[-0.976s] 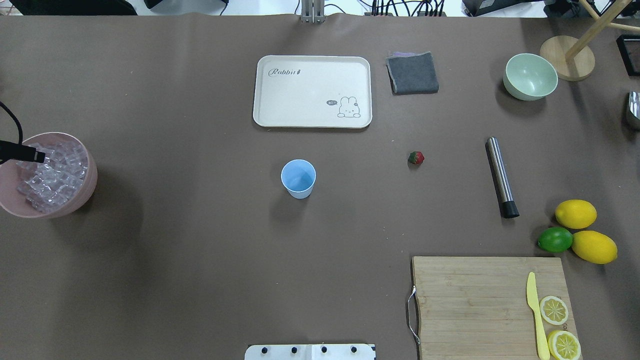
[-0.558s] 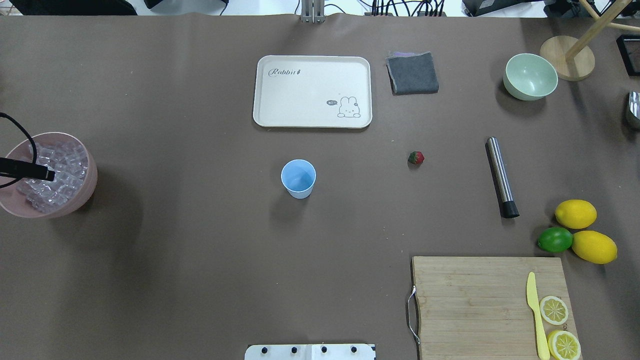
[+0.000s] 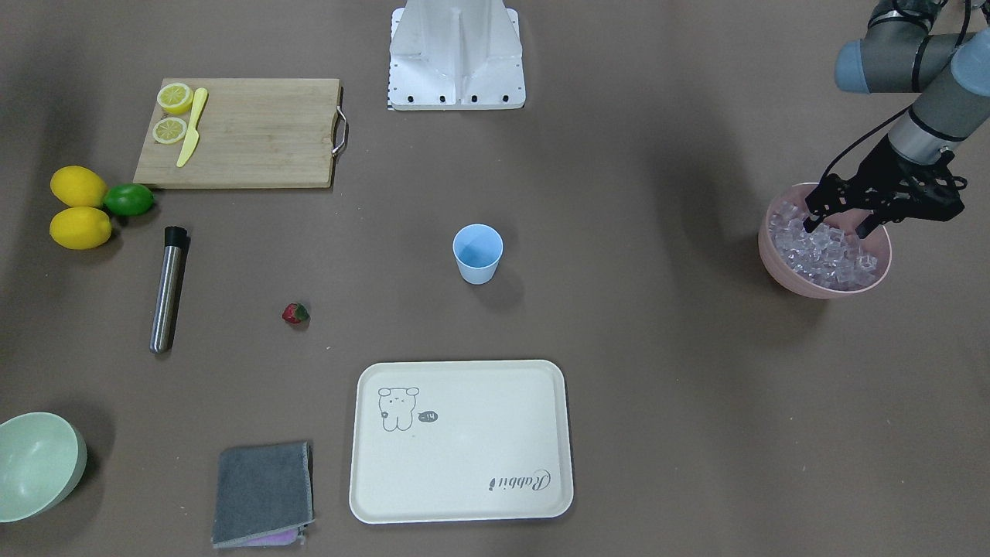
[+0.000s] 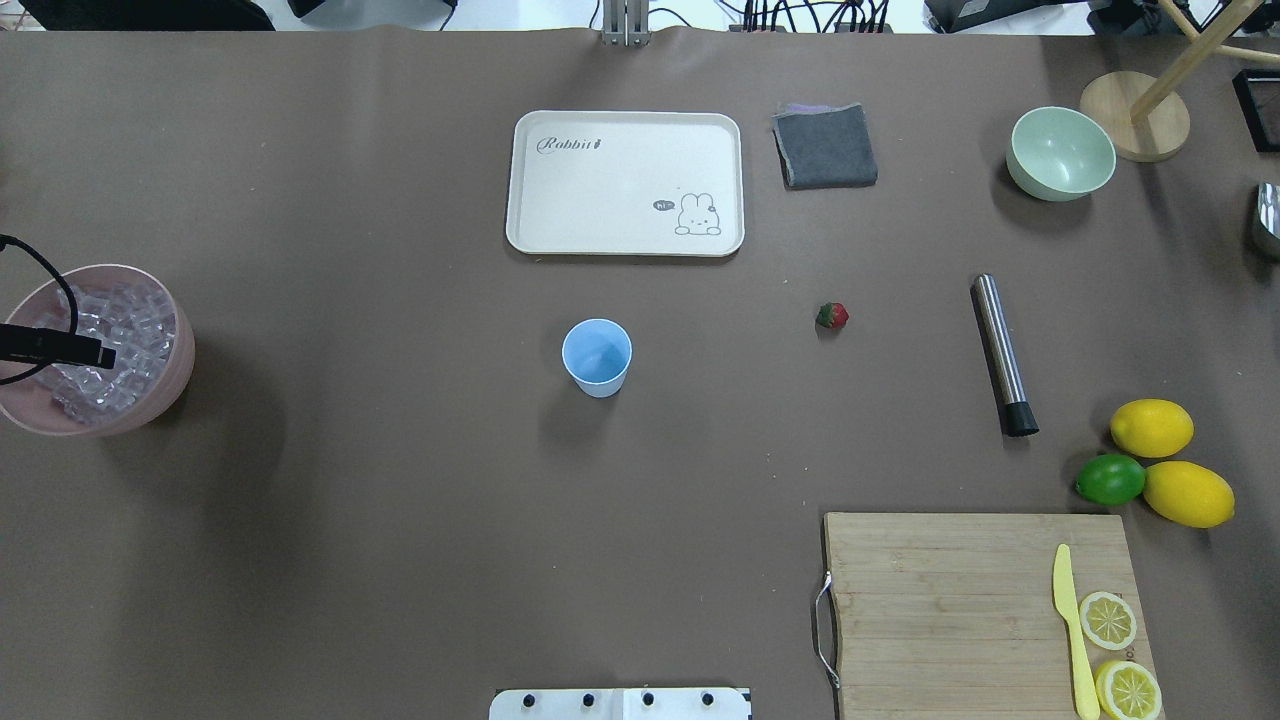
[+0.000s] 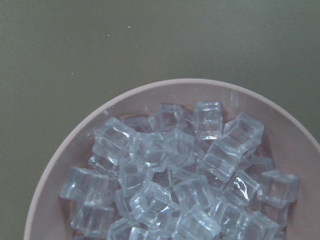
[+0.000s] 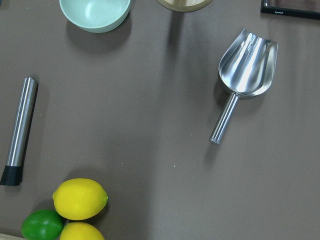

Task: Mash ice and strawberries in cup
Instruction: 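Close the left gripper on an ice cube in the pink bowl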

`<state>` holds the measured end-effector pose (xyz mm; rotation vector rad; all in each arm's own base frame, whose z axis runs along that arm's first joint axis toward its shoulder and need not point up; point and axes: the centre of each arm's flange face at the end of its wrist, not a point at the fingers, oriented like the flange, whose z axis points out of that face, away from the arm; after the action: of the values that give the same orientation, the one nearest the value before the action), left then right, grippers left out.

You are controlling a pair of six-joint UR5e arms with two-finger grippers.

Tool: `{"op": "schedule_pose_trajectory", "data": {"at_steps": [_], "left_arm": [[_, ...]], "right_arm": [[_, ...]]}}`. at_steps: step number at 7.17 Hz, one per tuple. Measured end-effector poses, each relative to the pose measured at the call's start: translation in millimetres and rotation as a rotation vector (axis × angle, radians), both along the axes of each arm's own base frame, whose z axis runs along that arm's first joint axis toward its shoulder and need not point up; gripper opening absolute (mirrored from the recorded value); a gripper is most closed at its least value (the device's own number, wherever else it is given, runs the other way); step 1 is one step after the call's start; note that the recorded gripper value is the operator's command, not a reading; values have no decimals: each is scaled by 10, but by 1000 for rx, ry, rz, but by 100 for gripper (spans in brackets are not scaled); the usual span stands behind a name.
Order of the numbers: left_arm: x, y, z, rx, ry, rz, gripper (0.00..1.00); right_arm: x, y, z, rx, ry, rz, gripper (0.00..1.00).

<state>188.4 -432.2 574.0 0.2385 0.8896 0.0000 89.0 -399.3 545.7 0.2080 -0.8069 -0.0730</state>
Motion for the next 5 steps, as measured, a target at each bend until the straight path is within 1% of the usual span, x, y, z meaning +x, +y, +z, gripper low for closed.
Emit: {"op": "schedule_pose_trajectory", "data": {"at_steps": [5], "left_arm": [[67,10,59,15,8,9,98]], "right_arm": [[0,0,0,0,0,0,100]]}}
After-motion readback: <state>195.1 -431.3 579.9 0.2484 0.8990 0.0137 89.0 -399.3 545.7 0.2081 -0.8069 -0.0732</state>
